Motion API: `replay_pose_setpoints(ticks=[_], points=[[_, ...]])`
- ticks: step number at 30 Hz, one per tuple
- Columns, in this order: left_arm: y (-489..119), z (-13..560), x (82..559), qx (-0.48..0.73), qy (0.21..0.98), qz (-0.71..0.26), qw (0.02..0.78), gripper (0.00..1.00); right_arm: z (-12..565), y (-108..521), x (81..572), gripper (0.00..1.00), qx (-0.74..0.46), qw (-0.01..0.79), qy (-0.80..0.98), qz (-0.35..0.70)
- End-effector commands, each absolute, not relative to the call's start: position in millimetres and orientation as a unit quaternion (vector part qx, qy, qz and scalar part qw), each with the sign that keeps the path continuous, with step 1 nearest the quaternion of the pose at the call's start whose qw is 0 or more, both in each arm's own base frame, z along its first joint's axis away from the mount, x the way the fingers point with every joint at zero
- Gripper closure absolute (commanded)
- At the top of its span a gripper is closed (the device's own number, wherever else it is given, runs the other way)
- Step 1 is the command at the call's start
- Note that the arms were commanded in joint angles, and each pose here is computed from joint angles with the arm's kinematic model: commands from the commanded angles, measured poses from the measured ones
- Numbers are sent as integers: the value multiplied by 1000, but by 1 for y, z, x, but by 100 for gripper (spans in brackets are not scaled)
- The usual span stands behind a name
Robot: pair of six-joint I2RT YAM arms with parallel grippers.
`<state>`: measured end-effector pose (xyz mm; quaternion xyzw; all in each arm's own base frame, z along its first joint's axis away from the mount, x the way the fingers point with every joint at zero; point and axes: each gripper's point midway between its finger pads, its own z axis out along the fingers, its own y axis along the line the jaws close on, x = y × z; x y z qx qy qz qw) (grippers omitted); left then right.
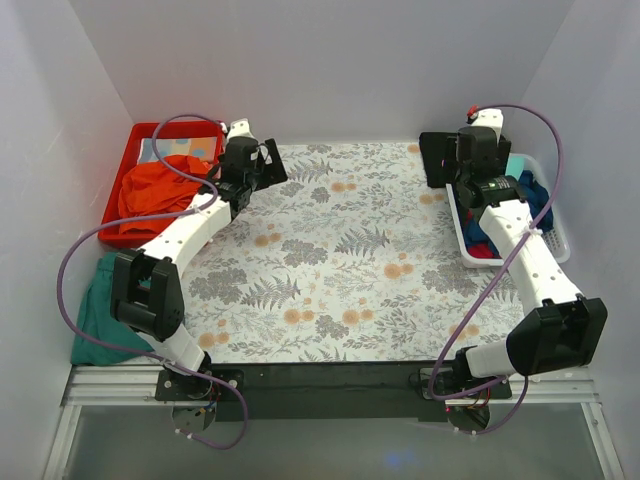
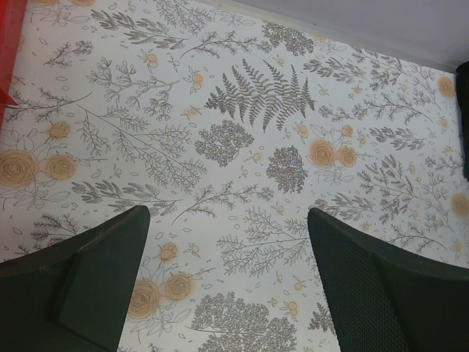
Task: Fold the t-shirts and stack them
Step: Grab crumpled tshirt from bin with the right arm
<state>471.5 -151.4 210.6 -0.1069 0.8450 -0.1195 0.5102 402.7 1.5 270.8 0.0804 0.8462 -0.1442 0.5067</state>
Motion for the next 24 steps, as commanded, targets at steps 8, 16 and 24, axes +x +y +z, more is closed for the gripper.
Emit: replay_pose_setpoints(ticks=[8, 16, 24], points=[[-132, 241, 457, -114, 821, -98, 551, 9, 314, -60, 447, 2, 197, 522, 807, -194], [-142, 233, 443, -80, 831, -123, 537, 2, 261, -87, 440, 13, 252, 452, 829, -212], [-135, 228, 438, -69, 836, -104, 535, 2, 218, -89, 424, 14, 253, 408, 849, -222]])
